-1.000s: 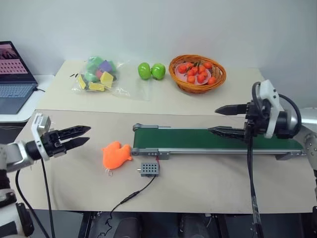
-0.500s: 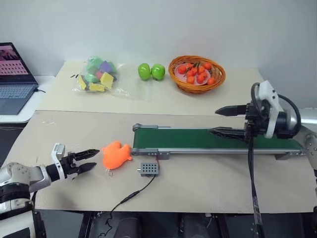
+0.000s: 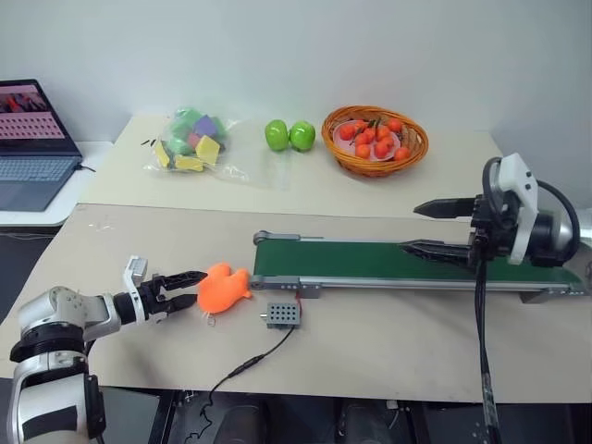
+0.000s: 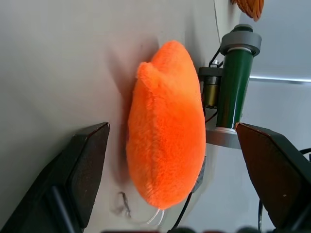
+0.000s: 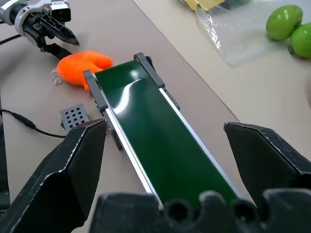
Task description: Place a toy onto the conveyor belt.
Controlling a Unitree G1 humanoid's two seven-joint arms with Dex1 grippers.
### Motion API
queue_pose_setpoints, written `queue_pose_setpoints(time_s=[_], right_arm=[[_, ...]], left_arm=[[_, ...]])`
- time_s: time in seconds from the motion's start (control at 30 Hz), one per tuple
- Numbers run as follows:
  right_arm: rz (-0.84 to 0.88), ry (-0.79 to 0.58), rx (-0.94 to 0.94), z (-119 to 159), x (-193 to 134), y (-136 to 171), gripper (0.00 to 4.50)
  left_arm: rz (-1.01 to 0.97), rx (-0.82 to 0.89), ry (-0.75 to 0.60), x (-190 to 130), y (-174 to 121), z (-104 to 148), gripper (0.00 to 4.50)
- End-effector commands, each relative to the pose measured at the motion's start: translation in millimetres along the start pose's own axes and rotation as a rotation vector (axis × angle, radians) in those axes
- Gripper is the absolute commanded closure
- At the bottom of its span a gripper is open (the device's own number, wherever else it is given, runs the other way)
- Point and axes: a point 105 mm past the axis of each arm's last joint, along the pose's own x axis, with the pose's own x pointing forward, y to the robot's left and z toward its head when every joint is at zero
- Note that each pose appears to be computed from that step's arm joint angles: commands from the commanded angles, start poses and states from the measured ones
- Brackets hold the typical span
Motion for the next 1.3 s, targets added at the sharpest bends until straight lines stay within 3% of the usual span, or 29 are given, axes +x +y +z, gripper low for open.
queue_pose_setpoints(time_s=[0.03, 0.27, 0.37, 0.43, 0.7, 0.9, 1.03, 1.1, 1.2, 1.3], right_arm=[[-0.023, -0.023, -0.049, 15, -8, 0, 0.0], [-0.023, -0.021, -0.05, 14, -7, 0, 0.0], [-0.022, -0.018, -0.05, 13, -6, 0, 0.0], [-0.022, -0.017, -0.049, 14, -6, 0, 0.0], [-0.022, -0.016, -0.049, 13, -6, 1, 0.0], [-0.01, -0.022, -0.049, 13, -2, 0, 0.0], [0.011, -0.023, -0.043, 13, 1, 1, 0.0], [0.025, -0.019, -0.038, 12, 2, 2, 0.0], [0.04, -0.013, -0.034, 10, 4, 3, 0.0], [0.06, -0.018, -0.029, 10, 6, 4, 0.0]], left_arm=[[0.003, -0.006, 0.012, 4, 1, -1, 0.08], [0.011, -0.019, 0.048, 13, 9, -11, 0.08], [0.008, -0.014, 0.076, 19, 11, -17, 0.76], [0.003, -0.008, 0.083, 20, 11, -18, 1.6], [0.02, -0.006, 0.062, 17, 16, -14, 4.18], [0.073, 0.052, -0.04, 3, 27, 3, 4.18], [0.14, 0.094, -0.233, -26, 36, 33, 4.18], [0.152, 0.159, -0.329, -38, 26, 54, 4.18], [0.208, 0.399, -0.446, -51, 7, 83, 4.18], [0.116, 0.47, -0.527, -51, -30, 101, 4.18]])
